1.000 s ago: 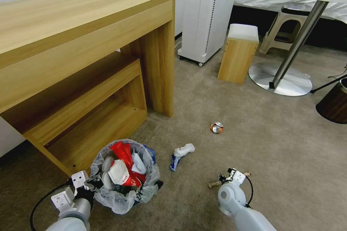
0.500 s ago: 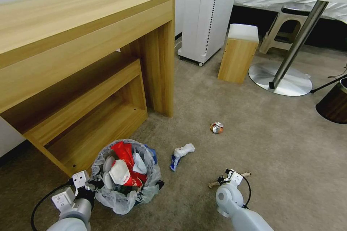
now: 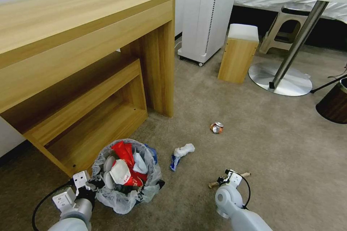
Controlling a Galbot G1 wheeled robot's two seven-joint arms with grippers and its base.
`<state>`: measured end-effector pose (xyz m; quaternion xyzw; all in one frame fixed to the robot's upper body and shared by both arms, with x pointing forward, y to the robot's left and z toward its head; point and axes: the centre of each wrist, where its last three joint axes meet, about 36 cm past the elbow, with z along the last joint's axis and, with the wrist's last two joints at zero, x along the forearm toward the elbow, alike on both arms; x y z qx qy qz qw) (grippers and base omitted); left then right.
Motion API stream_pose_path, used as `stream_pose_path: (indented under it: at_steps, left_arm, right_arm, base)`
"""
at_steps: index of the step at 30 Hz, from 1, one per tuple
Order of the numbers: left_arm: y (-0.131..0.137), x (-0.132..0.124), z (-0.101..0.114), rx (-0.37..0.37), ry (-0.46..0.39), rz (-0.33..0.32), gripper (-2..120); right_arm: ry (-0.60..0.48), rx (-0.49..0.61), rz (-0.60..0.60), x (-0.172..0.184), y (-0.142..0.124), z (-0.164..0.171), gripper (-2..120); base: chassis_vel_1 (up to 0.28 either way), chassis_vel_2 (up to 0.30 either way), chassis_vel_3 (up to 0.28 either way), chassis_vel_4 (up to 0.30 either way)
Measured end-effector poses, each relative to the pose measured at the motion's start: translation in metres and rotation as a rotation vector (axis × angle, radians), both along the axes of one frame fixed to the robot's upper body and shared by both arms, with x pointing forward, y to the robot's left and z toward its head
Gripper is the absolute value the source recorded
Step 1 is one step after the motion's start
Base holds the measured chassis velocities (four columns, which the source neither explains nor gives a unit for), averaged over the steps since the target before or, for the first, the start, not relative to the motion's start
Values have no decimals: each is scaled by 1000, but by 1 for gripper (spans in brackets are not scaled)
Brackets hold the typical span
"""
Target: Pick up the trash bin and place the garbage on the floor into it.
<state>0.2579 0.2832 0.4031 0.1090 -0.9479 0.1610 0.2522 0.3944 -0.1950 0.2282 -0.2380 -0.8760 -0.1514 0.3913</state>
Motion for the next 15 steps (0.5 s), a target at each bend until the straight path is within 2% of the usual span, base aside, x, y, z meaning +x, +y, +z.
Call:
stream_pose_path:
  at_steps: [6,10,11,13,15]
  left_arm:
    - [-2,0,-2,-1,3,-2,0]
    - [-2,0,-2,-1,1,-3,0]
    - [-2,0,-2,-1,1,-3,0]
    - [-2,0,-2,-1,1,-3,0]
    - [-2,0,-2,-1,2,-4,0]
  right_arm:
    - [-6,1,3,-3,-2,2,13]
    - [-5,2,2,-4,-2,2,24]
    - [-3,1,1,-4,-3,1,30]
    - [-3,1,1,-4,-3,1,30]
    - [-1,1,0,-4,-3,0,43]
  base:
    - [0,0,0,0]
    - [0,0,0,0]
    - [0,0,0,0]
    - [0,0,0,0]
    - [0,0,0,0]
